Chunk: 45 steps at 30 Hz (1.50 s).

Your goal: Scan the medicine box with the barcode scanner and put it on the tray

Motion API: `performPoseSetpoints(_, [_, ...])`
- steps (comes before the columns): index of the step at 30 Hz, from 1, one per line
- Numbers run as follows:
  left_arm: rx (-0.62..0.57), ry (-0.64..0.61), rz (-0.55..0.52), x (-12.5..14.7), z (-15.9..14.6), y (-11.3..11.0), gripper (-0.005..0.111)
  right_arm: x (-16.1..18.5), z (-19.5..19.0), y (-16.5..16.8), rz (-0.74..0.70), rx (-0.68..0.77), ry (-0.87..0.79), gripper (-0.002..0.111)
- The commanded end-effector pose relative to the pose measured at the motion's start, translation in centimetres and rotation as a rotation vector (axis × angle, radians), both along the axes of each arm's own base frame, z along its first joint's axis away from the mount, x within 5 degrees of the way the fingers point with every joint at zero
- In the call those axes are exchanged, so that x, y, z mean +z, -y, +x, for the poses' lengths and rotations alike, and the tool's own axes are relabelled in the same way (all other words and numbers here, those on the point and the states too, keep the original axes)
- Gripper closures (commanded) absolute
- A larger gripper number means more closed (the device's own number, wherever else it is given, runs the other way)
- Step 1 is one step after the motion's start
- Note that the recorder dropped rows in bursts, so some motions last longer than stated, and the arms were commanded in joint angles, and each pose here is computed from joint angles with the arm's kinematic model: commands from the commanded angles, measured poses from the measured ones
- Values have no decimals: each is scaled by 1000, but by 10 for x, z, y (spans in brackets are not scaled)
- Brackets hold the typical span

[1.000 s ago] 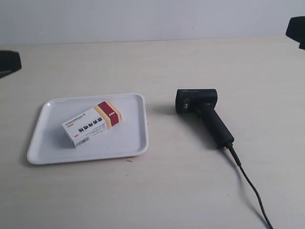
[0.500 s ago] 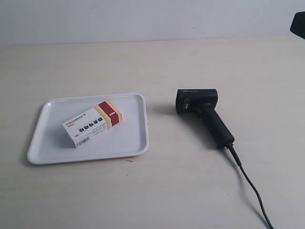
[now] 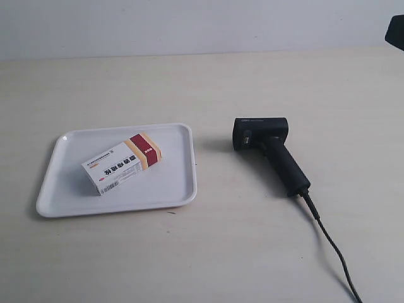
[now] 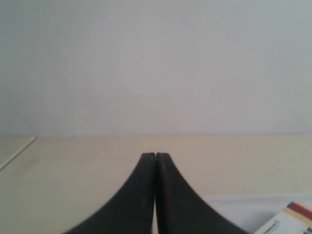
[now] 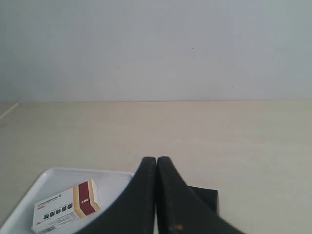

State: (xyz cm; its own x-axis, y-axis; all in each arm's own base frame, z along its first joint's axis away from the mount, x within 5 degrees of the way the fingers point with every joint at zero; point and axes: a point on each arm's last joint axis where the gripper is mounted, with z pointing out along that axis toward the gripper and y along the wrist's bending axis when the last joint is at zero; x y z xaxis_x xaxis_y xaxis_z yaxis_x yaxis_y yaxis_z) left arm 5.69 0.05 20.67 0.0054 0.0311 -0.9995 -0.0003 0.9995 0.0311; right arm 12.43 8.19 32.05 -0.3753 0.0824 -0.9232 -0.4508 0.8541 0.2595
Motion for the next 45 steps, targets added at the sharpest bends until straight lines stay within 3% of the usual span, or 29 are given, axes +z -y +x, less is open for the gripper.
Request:
performPoseSetpoints(1, [26,-114,-7,-11,-1,-2,104,0,-1,1,9,-1,6,108])
performPoseSetpoints(13, [6,-156,53,-15,-1,-1,104,0,-1,1,9,-1,6,108])
performPoseSetpoints(33, [6,-163,50,-16,-2,-1,104,0,-1,0,45,-5,-16,108])
performPoseSetpoints(35, [6,-163,50,-16,-2,-1,104,-16,-10,4,35,8,-62,108])
performPoseSetpoints(40, [6,-163,50,-16,-2,-1,104,-100,-51,31,91,33,74,108])
performPoseSetpoints(45, [6,-163,50,-16,-2,-1,104,-119,-67,42,125,38,152,108])
